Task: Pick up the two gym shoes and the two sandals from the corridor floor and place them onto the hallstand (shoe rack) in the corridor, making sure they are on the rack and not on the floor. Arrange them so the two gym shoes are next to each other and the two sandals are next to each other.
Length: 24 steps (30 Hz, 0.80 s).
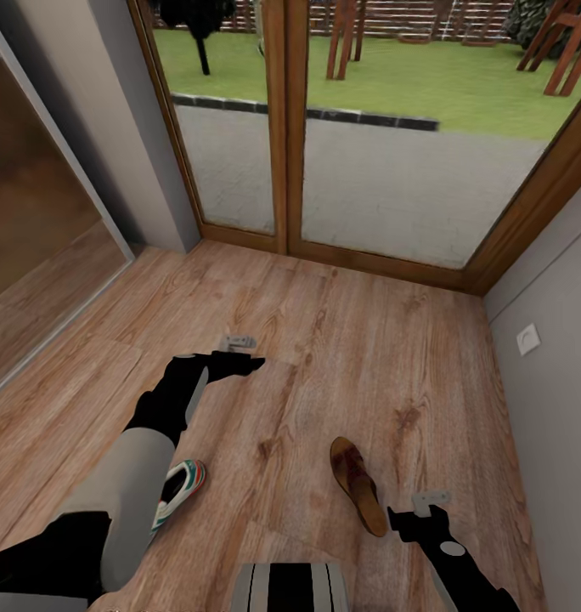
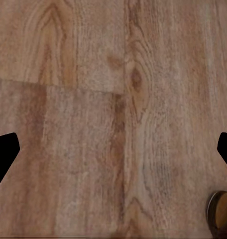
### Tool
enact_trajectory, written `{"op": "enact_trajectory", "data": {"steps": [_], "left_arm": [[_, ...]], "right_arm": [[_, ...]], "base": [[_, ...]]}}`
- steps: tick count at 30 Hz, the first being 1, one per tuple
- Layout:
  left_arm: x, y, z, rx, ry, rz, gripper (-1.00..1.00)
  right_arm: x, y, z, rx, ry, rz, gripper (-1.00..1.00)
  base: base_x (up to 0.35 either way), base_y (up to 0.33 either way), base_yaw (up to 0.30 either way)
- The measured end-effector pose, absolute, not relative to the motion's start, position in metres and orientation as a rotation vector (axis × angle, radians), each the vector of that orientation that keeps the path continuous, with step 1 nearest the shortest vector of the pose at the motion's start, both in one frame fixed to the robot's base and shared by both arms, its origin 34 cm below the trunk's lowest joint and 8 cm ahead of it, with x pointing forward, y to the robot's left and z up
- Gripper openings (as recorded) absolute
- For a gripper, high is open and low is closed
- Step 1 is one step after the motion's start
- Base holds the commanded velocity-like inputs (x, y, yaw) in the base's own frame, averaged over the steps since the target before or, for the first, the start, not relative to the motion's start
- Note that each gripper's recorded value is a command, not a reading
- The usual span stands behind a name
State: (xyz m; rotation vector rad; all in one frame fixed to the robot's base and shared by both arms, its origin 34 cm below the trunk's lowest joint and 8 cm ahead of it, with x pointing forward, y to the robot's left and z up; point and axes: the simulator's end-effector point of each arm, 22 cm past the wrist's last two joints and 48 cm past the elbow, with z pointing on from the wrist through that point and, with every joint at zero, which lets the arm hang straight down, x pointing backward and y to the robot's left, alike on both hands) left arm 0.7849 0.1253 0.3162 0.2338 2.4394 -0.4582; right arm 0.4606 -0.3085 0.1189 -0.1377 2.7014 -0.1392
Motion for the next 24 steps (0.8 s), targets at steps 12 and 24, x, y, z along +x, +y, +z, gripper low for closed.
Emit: {"op": "enact_trajectory", "data": {"steps": [12,24], "left_arm": [[0.781,0.126,0.308,0.246,2.451,-0.458,1.00],[0.779,0.125,0.306,0.246,2.457,-0.466,1.00]], "right_arm": [[0.468,-0.305,0.121,-0.144,2.658,-0.132,1.00],[0.471,-0.298,0.122,-0.154,2.601,-0.109,1.00]], "base": [[0.000,0.000,0.166],[0.000,0.000,0.014]]}}
